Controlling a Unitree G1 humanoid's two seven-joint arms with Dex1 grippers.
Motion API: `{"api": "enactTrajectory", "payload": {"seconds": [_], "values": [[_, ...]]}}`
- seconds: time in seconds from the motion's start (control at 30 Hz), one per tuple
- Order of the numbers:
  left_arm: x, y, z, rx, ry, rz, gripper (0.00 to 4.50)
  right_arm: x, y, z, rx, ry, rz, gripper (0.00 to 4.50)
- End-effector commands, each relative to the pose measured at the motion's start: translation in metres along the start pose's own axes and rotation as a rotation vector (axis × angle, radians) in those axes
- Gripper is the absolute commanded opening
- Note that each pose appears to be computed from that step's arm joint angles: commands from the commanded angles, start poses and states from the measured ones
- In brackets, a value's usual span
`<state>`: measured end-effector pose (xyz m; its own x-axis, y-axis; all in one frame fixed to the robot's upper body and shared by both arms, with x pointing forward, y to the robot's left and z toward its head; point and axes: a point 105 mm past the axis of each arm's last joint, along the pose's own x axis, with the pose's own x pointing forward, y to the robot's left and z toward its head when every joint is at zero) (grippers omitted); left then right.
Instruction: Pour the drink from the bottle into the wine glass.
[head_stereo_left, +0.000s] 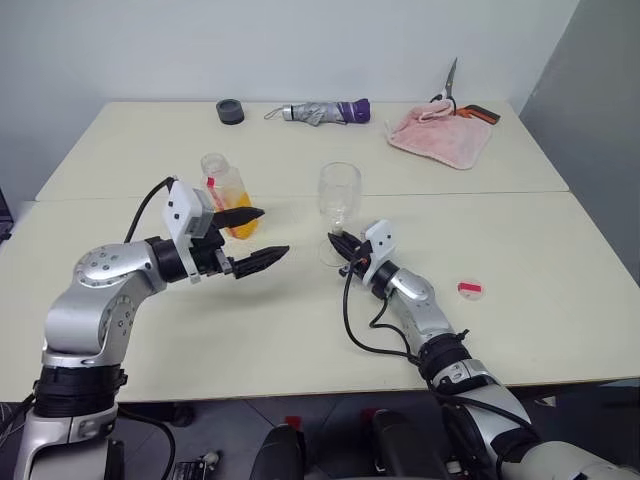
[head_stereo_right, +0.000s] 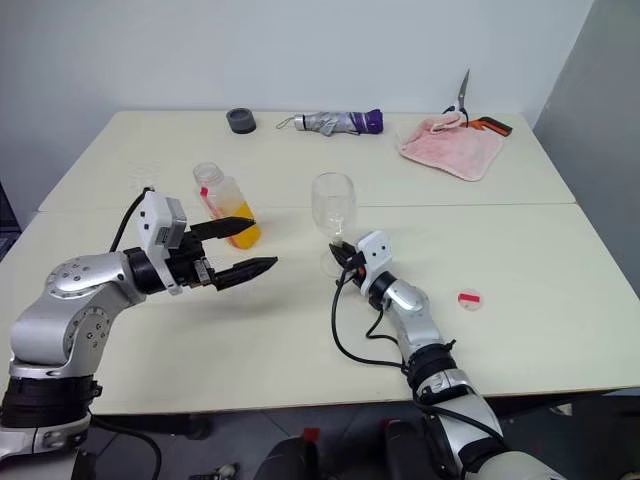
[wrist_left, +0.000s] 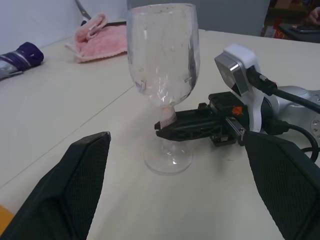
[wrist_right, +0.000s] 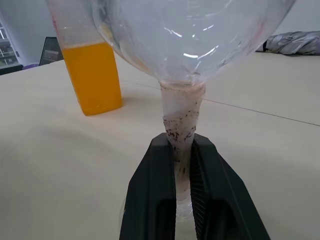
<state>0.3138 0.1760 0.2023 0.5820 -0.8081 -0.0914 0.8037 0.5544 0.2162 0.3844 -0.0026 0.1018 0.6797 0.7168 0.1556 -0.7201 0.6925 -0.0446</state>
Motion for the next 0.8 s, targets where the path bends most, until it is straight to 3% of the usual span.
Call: {"api": "enactTrajectory", "payload": {"seconds": [0.03, 0.27, 0.6, 0.8], "values": [[-0.0026, 0.0007, 0.0236, 0.074, -0.044, 0.008, 4.50, 0.0006, 0.0118, -0.0105, 0.026, 0.031, 0.039, 0.11], [0.0010, 0.0004, 0.0330, 0.081, -0.073, 0.004, 4.50, 0.0002, 0.0113, -0.0111, 0.032, 0.033, 0.034, 0.11], [0.0023, -0.0017, 0.0273, 0.072, -0.059, -0.005, 4.50, -0.0005, 0.0093, -0.0122, 0.048, 0.040, 0.025, 0.11], [0.0035, -0.0026, 0.0260, 0.068, -0.057, -0.013, 4.50, -0.0008, 0.0096, -0.0101, 0.061, 0.035, 0.029, 2.09]]}}
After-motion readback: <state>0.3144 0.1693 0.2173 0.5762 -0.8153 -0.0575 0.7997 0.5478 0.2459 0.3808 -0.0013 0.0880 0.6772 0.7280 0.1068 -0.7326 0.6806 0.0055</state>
